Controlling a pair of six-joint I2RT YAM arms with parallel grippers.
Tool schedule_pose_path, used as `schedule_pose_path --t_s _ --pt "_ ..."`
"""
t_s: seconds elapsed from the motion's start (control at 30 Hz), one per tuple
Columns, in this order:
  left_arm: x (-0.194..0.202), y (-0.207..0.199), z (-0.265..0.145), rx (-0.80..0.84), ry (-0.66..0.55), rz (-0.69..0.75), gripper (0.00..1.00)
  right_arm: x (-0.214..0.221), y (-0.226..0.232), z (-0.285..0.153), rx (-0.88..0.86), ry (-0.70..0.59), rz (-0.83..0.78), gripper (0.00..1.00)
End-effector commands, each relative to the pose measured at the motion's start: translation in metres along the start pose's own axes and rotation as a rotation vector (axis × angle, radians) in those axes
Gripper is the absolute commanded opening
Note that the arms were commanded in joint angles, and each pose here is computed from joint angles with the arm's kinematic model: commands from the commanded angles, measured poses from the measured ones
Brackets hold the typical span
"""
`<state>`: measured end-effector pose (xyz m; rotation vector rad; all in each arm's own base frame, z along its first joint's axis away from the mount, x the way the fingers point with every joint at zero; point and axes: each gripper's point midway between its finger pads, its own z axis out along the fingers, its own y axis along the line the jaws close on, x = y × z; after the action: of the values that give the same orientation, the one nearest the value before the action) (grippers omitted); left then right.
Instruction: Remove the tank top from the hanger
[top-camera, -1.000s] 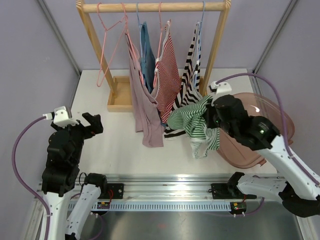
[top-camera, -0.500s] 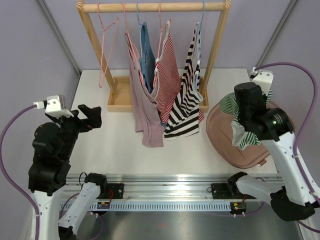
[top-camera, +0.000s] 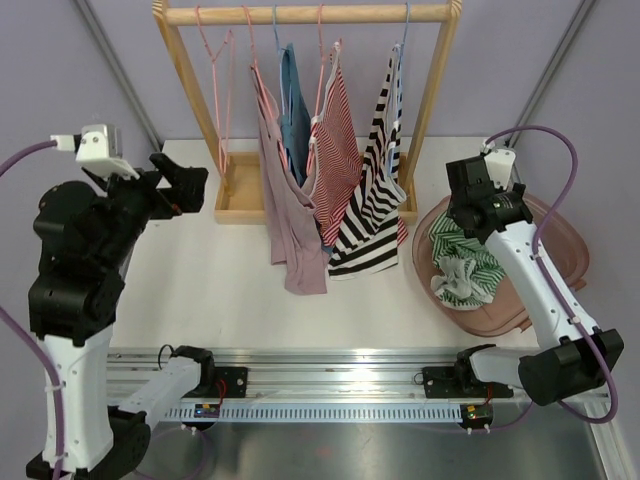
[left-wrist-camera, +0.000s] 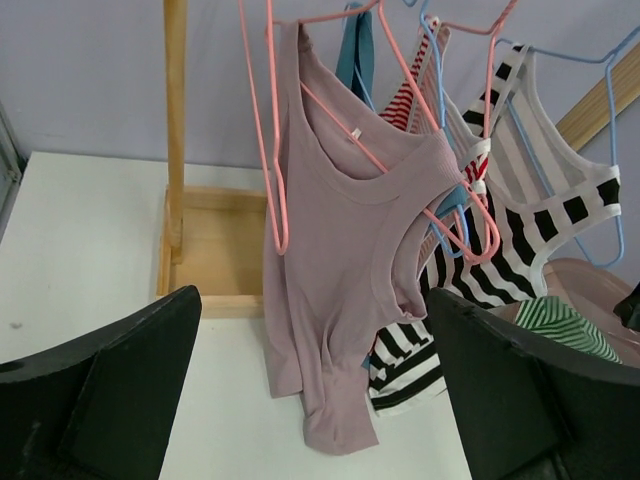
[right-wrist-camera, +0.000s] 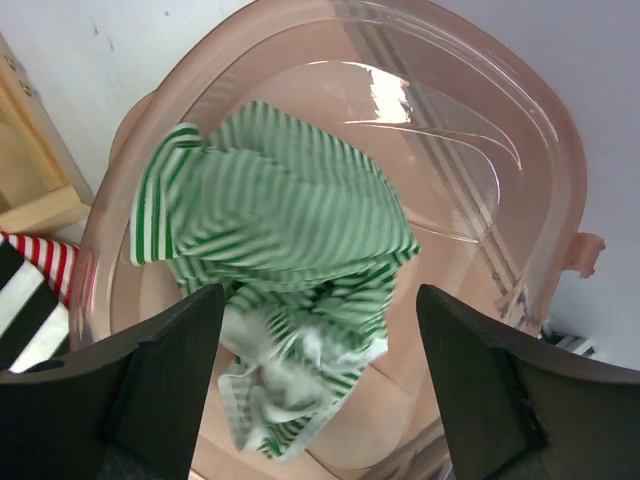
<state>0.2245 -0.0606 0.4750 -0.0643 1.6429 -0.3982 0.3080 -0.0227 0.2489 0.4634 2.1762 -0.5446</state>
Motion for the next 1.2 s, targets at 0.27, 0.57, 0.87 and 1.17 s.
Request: schedule_pose_path --t_s 0.27,0.57,0.87,1.17 --pt "-0.024 -0.034 0.062 0.044 0.061 0.02 0.99 -0.029 0.028 -0.055 -0.395 -0.112 0.12 0.99" --pt "-0.033 -0.063 0.125 -0.003 0.071 0.077 0.98 -0.025 0.051 -0.122 -0.78 -0.12 0.132 0.97" --pt "-0.034 -0.06 0.185 -0.087 0.026 0.096 0.81 -0.013 0.058 -0.168 -1.015 -0.126 0.12 0.97" --pt "-0.015 -0.051 0.222 -0.161 0.05 0.133 0.48 -0.008 0.062 -0.182 -1.105 -0.14 0.09 0.97"
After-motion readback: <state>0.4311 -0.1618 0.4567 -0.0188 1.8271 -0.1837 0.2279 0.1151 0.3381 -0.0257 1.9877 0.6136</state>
